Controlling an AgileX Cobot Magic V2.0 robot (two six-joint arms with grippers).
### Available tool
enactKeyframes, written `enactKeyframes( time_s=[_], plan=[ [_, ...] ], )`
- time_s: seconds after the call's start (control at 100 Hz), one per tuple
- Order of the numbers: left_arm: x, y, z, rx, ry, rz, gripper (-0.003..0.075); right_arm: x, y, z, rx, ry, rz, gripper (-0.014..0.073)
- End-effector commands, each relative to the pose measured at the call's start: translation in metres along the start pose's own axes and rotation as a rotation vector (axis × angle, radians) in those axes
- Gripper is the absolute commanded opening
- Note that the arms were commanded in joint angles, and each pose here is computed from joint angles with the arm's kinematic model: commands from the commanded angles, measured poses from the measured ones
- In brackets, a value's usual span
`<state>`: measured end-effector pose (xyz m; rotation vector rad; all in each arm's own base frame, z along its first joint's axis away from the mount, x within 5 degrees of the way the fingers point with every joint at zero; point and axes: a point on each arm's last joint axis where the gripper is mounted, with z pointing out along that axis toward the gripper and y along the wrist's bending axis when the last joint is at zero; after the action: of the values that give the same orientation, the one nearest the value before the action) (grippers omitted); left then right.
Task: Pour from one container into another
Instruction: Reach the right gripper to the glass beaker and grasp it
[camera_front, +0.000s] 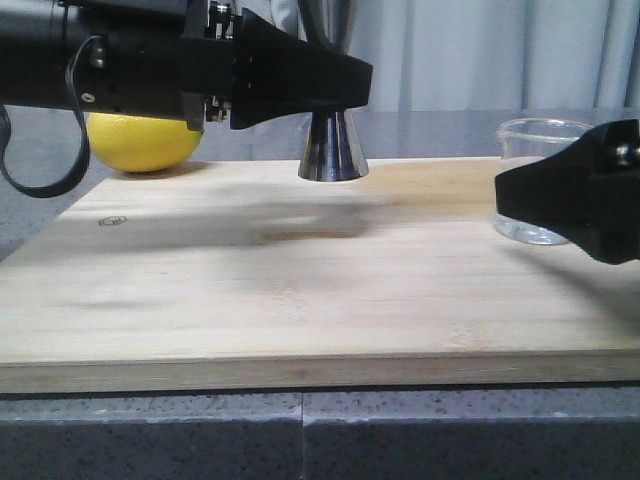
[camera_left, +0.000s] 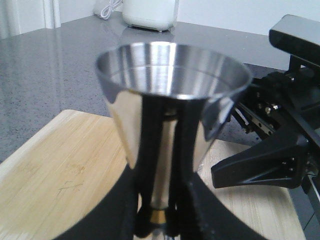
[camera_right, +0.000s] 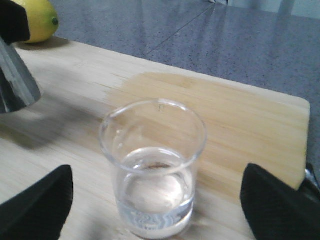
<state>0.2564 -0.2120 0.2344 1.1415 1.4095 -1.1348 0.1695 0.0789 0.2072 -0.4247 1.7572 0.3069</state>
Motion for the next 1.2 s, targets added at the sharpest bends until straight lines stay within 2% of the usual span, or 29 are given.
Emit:
enactKeyframes(
  time_s=[0.0, 0.08, 0.28, 1.19],
  plan=[
    [-0.029, -0.006, -0.004, 0.025, -0.117, 0.029, -0.0019, -0.014, 0.002, 0.004, -0.014, -0.138, -0.019, 0.0614],
    [-0.029, -0.006, -0.004, 0.027, -0.115, 0.03, -0.0019, -0.011, 0.002, 0.006, -0.016, -0.149, -0.017, 0.0609],
    [-0.028, -0.006, -0.004, 0.031, -0.11, 0.032, -0.0019, -0.002, 0.003, 0.008, -0.021, -0.179, -0.012, 0.053],
    [-0.027, -0.007, -0.004, 0.04, -0.098, 0.036, -0.0019, 0.009, 0.002, 0.023, -0.013, -0.283, 0.011, 0.0529]
  ],
)
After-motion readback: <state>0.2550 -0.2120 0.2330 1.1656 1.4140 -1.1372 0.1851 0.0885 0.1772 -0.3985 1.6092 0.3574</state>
